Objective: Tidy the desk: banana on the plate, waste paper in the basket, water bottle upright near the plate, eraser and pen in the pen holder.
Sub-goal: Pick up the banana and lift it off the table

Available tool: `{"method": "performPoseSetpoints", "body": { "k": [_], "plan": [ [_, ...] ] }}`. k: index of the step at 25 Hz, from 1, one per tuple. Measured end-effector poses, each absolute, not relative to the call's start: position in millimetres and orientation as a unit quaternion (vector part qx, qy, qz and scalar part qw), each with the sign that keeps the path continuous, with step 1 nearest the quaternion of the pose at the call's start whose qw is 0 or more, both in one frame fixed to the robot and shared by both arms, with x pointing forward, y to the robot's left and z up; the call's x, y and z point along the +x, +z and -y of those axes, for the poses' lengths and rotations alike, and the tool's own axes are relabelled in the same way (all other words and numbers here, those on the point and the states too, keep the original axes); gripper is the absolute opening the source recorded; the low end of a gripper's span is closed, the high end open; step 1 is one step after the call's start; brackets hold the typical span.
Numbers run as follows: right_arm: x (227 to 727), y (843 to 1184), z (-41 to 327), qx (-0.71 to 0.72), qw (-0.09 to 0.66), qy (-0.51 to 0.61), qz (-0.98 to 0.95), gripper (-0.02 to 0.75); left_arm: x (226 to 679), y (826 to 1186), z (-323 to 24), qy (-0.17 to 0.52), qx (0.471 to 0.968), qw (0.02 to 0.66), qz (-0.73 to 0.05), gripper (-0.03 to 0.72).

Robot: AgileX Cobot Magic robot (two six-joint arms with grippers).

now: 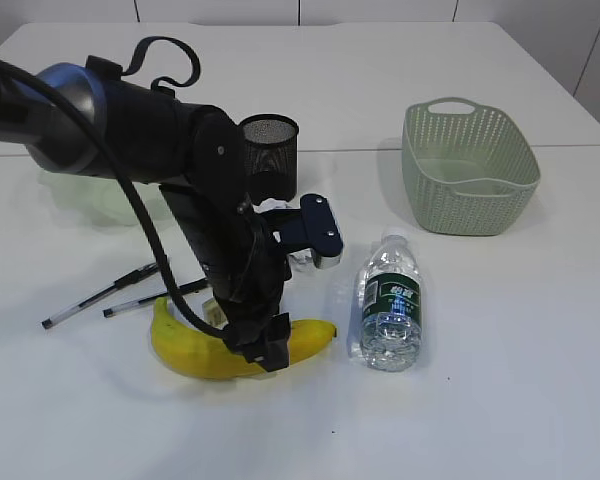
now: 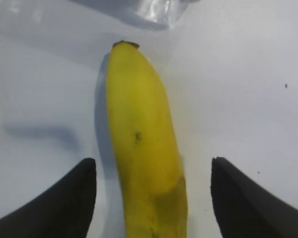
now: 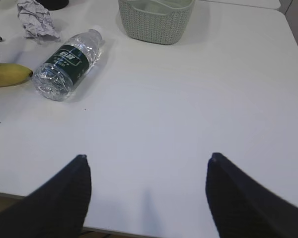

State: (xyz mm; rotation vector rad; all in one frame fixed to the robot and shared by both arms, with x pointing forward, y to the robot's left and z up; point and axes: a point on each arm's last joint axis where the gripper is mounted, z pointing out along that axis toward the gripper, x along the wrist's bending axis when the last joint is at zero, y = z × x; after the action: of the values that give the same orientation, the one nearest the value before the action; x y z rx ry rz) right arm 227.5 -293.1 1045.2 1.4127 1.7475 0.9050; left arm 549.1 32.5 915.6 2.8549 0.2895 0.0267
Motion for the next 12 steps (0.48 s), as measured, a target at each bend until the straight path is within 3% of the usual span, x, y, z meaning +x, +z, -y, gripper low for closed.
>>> {"method": "performPoseSetpoints", "body": {
  "k": [7,12],
  "plan": [
    [227.5,1045.2,293.1,0.546,0.352,0.350,-0.675,0.536,552.0,914.2,-31.8,0.023,0.985,0.139,-0.100,0.581],
    [227.5,1045.2,293.1,0.546,0.352,0.350,-0.675,0.536,552.6,904.8,-31.3,0.016,0.986,0.132,-0.101,0.585]
  ]
}}
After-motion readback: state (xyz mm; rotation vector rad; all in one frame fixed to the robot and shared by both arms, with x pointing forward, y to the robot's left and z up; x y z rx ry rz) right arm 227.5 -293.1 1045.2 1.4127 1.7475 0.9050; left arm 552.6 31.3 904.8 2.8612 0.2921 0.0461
